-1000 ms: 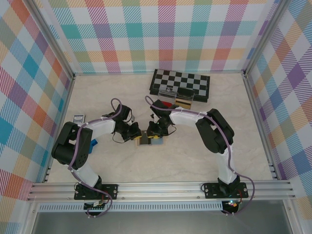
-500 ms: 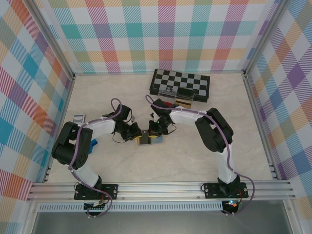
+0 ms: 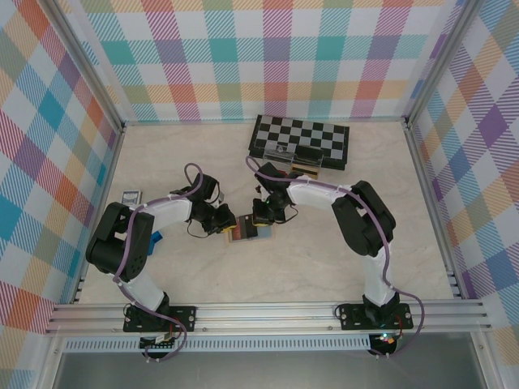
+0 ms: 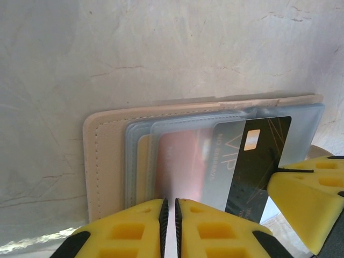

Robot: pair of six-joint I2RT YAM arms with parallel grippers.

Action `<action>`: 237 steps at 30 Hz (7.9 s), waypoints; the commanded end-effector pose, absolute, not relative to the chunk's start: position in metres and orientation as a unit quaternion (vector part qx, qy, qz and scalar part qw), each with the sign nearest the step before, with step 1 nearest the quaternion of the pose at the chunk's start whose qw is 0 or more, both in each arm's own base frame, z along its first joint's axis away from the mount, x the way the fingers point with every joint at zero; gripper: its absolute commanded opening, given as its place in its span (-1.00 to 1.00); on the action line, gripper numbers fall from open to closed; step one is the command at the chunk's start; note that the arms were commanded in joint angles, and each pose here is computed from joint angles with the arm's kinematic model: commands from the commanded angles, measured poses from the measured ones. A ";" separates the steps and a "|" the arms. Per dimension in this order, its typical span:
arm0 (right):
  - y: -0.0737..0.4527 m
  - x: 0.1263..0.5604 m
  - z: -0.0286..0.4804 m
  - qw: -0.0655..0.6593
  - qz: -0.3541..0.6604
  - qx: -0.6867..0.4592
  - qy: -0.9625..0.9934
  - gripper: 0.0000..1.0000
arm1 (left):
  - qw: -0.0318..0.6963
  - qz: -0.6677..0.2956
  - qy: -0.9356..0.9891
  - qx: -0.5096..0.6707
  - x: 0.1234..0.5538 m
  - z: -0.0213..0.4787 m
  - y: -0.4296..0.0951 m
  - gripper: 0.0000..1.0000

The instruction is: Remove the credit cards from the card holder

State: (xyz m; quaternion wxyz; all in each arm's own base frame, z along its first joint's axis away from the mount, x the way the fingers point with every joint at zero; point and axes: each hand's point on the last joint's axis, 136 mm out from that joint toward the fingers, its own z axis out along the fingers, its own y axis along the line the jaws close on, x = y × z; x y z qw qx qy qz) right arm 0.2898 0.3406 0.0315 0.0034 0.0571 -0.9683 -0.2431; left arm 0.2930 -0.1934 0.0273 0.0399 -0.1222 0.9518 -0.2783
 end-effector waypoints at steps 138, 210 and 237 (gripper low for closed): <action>0.176 0.466 0.225 -0.320 -0.083 0.497 -0.802 -1.00 | 0.156 -0.229 0.951 -0.141 0.309 0.155 -0.126 1.00; 0.187 0.473 0.224 -0.255 -0.155 0.373 -0.879 -0.36 | 0.112 -0.262 0.945 -0.159 0.283 0.121 -0.134 1.00; 0.325 0.284 0.137 -0.164 -0.216 0.166 -0.948 0.15 | 0.132 -0.214 0.939 -0.235 0.282 0.085 -0.109 1.00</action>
